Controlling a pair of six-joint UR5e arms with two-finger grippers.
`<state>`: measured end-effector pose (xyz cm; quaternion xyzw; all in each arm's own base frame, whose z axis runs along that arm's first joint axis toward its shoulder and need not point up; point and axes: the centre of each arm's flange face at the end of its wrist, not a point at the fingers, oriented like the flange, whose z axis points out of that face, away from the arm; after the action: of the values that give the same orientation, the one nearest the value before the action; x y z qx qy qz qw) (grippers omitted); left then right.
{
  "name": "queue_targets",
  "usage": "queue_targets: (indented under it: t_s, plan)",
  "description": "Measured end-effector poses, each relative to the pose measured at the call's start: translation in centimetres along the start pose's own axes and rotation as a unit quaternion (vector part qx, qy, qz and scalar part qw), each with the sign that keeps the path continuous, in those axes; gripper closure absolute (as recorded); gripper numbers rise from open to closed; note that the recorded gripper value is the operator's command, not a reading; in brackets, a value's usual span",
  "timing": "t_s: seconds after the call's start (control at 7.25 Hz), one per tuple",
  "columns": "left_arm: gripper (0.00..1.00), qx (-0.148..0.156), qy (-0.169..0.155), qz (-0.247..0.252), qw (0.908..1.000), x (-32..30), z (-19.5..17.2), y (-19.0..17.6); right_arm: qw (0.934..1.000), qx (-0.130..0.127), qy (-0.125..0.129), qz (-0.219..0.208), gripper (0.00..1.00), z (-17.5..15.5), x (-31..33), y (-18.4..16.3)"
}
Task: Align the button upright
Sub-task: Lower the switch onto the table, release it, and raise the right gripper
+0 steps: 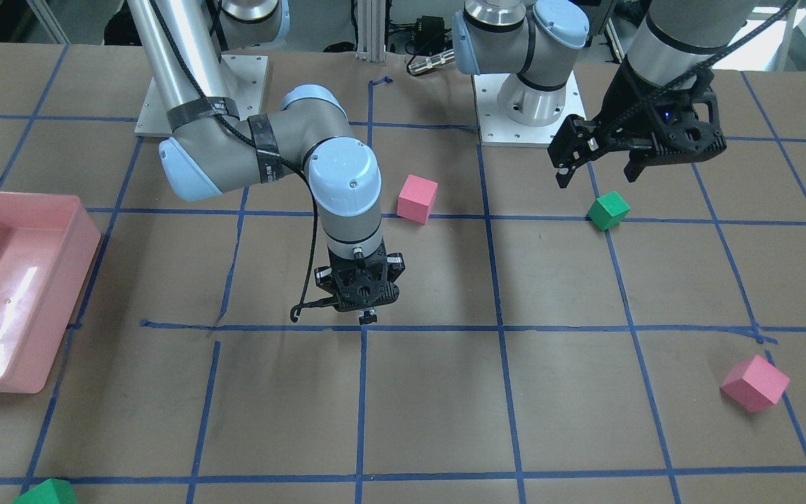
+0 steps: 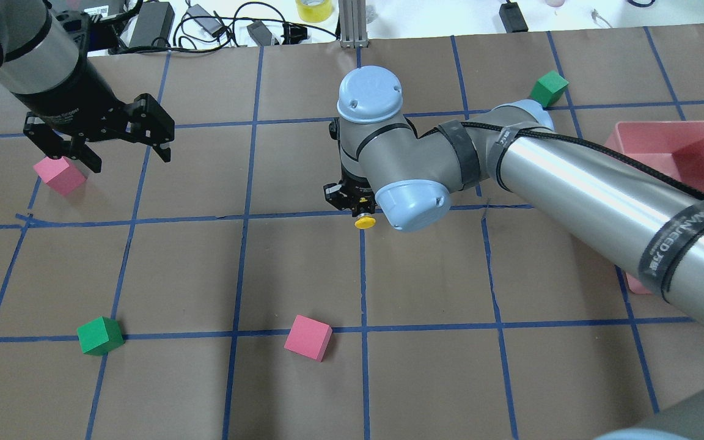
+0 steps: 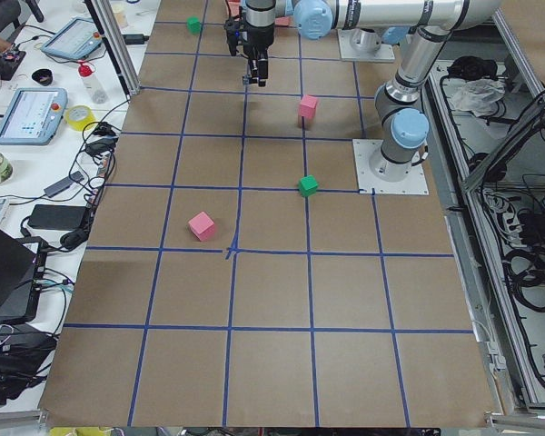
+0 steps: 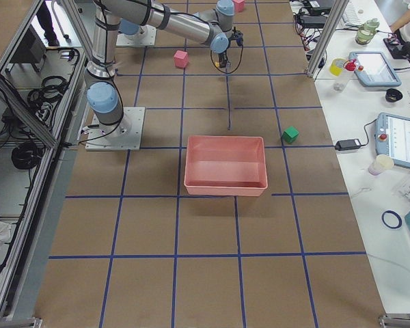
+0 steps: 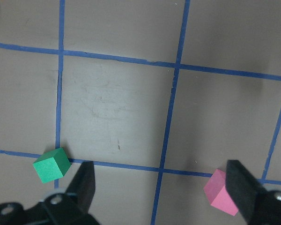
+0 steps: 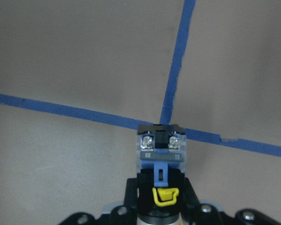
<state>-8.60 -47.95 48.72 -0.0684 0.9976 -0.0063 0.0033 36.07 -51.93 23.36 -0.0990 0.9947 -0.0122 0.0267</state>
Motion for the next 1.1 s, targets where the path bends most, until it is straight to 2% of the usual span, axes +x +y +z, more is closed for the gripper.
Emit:
queue_targets:
  t_s: [0.14,0.28,0.41,0.69,0.97,1.1]
  plan:
    - [0.00,-0.001,-0.001,0.000,1.0000,0.0,0.1,0.0,1.0000,-0.001,0.000,-0.002,0.94,0.6,-0.3,0.0]
    - [0.00,-0.002,-0.001,0.000,1.0000,-0.1,0.1,-0.1,1.0000,-0.004,0.000,-0.005,0.86,1.1,-1.0,0.2]
    - [0.00,-0.002,-0.002,0.000,1.0000,-0.1,0.2,-0.1,1.0000,-0.006,0.000,-0.006,0.85,1.6,-1.8,0.5]
    - [0.00,-0.002,-0.002,0.000,1.0000,-0.1,0.2,-0.1,0.9999,-0.008,0.003,-0.006,0.76,2.3,-2.3,0.7]
    - [0.00,-0.003,-0.002,0.000,1.0000,-0.1,0.2,-0.1,1.0000,-0.001,0.008,-0.005,0.53,2.7,-2.2,0.5]
    - [0.00,-0.004,-0.002,-0.001,1.0000,-0.1,0.3,-0.1,0.9999,0.004,0.008,-0.005,0.46,2.9,-2.2,0.4]
